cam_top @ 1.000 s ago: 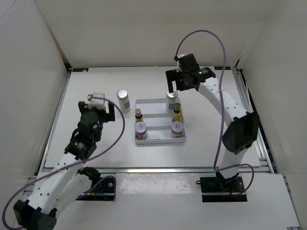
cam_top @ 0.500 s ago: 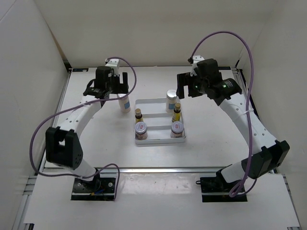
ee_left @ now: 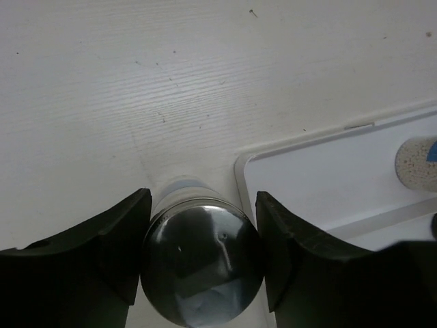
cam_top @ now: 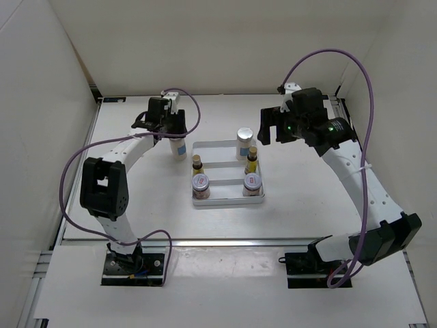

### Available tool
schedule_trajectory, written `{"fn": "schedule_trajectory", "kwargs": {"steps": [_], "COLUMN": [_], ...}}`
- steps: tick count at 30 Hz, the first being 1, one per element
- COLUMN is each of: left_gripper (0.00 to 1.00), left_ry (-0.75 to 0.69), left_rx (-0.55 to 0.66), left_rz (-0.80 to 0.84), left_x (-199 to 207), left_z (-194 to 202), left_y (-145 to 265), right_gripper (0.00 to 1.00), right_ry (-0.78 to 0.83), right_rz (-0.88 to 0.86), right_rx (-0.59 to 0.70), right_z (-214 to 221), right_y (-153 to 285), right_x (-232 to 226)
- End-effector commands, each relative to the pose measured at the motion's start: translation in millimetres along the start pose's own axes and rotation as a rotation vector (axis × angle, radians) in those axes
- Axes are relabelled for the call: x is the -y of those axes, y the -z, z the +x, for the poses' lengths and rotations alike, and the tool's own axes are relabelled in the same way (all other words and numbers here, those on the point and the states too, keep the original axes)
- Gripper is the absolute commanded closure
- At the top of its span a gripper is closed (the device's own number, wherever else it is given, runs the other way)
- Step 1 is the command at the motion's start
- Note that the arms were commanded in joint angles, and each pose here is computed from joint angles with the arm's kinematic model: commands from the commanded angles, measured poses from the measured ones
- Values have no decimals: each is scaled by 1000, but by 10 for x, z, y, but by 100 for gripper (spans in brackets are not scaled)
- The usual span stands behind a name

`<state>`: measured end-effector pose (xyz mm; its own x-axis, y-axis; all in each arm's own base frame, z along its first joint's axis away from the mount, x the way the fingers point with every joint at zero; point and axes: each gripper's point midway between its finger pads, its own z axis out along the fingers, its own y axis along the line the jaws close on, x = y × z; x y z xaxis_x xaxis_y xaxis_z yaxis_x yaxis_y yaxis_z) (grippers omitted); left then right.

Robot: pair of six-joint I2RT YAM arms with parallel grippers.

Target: Organize the condiment bottles

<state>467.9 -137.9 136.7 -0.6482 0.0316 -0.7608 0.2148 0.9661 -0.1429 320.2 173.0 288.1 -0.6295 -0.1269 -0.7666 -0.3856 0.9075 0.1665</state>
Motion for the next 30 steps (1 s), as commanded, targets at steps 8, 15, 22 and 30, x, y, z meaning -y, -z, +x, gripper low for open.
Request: {"fn": "schedule_trajectory", "kwargs": {"steps": [8, 15, 22, 30], "left_gripper": [75, 82, 83, 79], "left_ry": [-26, -75, -55, -45], "left_rx": [229, 364, 277, 184], "left_rz": [4, 75, 180, 245], "left_x": [335, 708, 914, 1173], "left_z": [-869, -1356, -1110, -657], "left_y": [705, 1098, 866, 572], "right_gripper": [0, 0, 0, 0], "right_ry": [-19, -27, -30, -20], "right_rz": [-70, -81, -78, -67], "right_rx": [-42, -35, -53, -51], "right_z": [209, 218, 272, 259], "right_y": [46, 92, 81, 99], "right_x": [-106, -128, -119, -100]}}
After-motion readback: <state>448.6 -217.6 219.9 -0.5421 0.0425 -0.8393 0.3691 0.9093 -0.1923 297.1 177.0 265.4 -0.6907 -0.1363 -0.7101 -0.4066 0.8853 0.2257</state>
